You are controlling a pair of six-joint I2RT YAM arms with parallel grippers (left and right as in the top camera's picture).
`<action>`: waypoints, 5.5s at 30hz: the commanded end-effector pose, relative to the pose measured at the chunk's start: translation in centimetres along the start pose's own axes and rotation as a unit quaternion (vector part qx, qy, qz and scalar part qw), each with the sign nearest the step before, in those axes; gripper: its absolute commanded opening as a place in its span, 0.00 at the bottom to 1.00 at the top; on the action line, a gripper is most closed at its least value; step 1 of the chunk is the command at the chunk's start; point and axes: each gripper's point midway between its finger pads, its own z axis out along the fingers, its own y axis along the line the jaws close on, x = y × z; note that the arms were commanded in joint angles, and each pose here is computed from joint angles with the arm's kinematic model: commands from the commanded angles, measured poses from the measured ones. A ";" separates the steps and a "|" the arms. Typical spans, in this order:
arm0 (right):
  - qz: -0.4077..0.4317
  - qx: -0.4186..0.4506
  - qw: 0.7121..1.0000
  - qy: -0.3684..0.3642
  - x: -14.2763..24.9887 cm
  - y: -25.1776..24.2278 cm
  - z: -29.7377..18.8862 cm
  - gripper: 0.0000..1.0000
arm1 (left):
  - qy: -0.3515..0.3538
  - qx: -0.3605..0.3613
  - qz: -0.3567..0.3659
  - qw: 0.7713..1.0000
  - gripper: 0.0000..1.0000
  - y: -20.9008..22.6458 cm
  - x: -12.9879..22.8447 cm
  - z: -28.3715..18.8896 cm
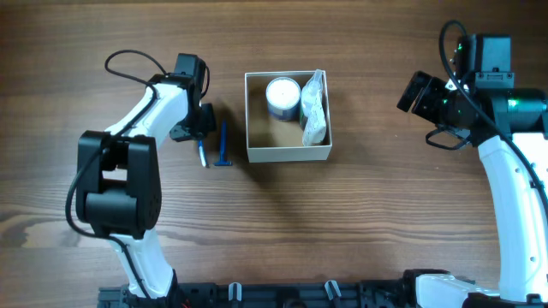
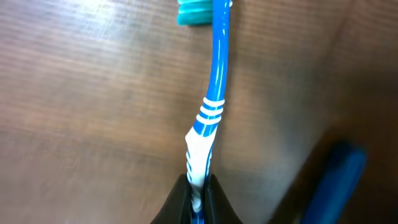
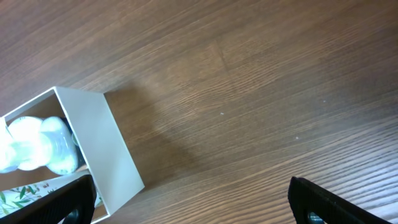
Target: Pack container
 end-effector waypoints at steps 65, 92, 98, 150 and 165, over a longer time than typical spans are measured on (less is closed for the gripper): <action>0.011 -0.005 1.000 -0.001 -0.3 0.2 0.0 1.00 | 0.018 0.016 0.074 0.997 0.04 -4.2 1.8 -3.9; 0.011 -0.005 1.000 -0.001 -0.3 0.2 0.0 1.00 | -0.201 0.127 0.112 0.965 0.66 -13.3 -1.7 -16.0; 0.011 -0.005 1.000 -0.001 -0.3 0.2 0.0 1.00 | -0.257 0.144 0.101 0.950 1.00 -9.3 1.7 -25.0; 0.011 -0.005 1.000 -0.001 -0.3 0.2 0.0 1.00 | -0.505 0.242 -0.008 0.829 1.00 3.2 12.8 -12.4; -0.071 -0.034 0.975 -0.208 0.6 -2.3 -14.2 1.00 | -0.504 0.241 -0.008 0.829 1.00 3.2 12.8 -12.3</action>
